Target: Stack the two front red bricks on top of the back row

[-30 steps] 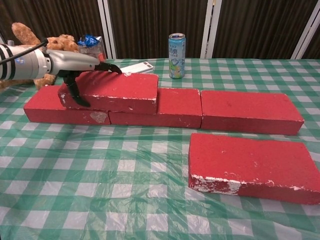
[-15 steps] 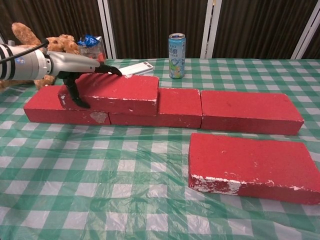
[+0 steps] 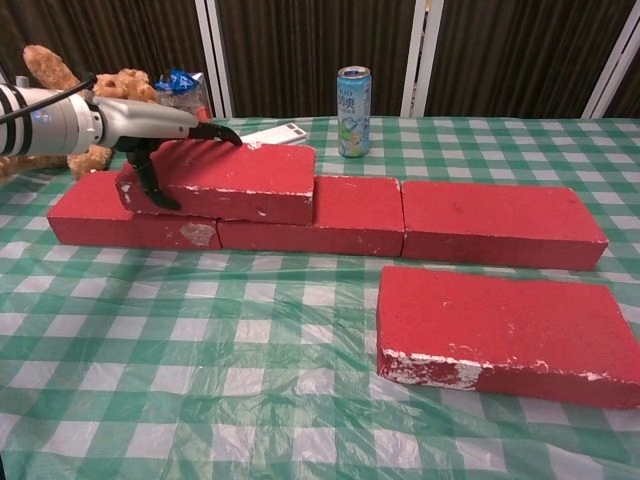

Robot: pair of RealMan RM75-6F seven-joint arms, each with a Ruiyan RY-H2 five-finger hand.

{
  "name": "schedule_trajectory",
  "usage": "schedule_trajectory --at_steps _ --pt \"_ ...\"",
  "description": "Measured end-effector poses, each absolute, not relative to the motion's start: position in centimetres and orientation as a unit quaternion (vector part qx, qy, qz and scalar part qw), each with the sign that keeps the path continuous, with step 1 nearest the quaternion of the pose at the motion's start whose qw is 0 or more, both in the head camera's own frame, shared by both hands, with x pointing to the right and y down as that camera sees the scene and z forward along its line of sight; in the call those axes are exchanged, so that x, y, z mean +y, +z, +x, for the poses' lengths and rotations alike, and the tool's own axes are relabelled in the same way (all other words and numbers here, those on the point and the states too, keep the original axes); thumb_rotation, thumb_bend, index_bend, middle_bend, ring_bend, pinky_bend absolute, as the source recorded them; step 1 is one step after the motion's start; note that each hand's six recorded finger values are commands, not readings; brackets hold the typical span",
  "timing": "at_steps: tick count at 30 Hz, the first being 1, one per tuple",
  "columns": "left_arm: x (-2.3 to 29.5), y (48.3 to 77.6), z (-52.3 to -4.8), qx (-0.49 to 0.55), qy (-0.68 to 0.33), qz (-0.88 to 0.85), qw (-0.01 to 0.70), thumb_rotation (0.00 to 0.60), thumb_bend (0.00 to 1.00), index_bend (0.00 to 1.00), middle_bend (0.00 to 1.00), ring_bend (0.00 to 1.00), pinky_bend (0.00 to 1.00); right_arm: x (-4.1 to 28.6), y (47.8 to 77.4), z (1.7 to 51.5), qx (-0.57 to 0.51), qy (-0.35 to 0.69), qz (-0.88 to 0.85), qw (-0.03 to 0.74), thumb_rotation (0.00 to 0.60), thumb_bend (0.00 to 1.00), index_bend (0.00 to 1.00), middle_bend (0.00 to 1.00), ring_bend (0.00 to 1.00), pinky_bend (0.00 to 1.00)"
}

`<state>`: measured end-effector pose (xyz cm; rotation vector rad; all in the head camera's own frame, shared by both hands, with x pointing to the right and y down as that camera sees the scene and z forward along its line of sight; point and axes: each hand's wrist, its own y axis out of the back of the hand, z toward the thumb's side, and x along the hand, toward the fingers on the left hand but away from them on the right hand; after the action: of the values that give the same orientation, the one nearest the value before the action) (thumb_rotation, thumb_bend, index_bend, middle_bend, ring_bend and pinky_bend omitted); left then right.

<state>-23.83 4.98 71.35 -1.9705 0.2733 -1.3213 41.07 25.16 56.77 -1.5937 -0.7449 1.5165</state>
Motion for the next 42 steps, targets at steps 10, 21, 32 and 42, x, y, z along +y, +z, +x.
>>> schedule_trajectory --at_steps 10,21,32,42 --pt "5.1 71.4 -23.8 0.106 -0.515 -0.770 0.361 0.600 0.22 0.00 0.00 0.00 0.02 25.1 56.6 41.1 -0.297 0.598 -0.628 0.399 0.561 0.06 0.00 0.00 0.00 0.00" --pt "5.1 69.6 -23.3 0.125 -0.485 -0.774 0.388 0.600 0.22 0.00 0.00 0.00 0.02 25.3 56.5 40.8 -0.295 0.592 -0.633 0.402 0.561 0.06 0.00 0.00 0.00 0.00" --pt "12.1 64.4 -31.0 0.199 -0.457 -0.756 0.425 0.600 0.24 0.00 0.00 0.00 0.01 26.1 57.7 38.0 -0.294 0.539 -0.705 0.355 0.554 0.06 0.00 0.00 0.00 0.00" --pt "23.9 63.8 -41.3 0.274 -0.511 -0.715 0.391 0.600 0.24 0.00 0.00 0.00 0.00 25.2 61.5 32.0 -0.254 0.515 -0.769 0.281 0.555 0.06 0.00 0.00 0.00 0.00"
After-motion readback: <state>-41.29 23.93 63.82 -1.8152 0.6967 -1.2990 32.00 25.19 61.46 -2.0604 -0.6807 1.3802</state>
